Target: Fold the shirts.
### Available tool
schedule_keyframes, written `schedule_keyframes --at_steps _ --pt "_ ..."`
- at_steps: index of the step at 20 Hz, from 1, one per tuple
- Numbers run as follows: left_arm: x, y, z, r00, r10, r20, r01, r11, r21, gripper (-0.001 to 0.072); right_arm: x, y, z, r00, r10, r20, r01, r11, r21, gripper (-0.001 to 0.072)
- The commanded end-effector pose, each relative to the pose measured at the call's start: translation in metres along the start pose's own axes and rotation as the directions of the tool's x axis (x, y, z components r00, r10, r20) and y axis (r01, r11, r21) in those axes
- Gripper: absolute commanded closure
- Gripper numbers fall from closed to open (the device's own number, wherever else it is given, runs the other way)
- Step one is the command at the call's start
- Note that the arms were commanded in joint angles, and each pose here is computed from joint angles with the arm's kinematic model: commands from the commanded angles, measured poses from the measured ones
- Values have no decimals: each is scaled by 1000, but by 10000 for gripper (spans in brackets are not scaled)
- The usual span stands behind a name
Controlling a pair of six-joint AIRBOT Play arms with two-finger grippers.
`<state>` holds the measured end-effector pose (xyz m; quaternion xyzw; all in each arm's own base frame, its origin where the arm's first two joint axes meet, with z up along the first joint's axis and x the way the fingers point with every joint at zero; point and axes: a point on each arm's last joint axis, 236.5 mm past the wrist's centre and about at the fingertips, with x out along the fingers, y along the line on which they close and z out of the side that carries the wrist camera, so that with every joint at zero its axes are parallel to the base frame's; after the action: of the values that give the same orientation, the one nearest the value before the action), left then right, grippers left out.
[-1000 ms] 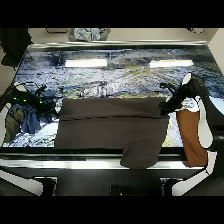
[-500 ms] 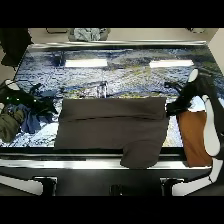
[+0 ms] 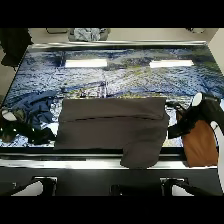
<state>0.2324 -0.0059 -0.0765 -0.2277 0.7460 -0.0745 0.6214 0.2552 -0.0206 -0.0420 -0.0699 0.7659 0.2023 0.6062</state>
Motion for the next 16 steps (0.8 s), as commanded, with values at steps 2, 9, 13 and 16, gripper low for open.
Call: schedule_keyframes --at_steps 2,9,13,16 --pt "29 18 -14 999 30 31 -29 999 -20 251 11 9 -17 1000 -6 8 6 1000 -8 259" --pt "32 13 5 993 26 114 -22 999 -35 414 15 15 -17 999 6 35 -6 1000 -2 258" --pt "38 3 4 995 26 99 -26 1000 1 676 42 40 -33 996 57 71 -58 998 17 246" --pt "38 3 2 995 24 93 -24 1000 1 676 65 55 -34 988 92 121 -100 993 61 209"
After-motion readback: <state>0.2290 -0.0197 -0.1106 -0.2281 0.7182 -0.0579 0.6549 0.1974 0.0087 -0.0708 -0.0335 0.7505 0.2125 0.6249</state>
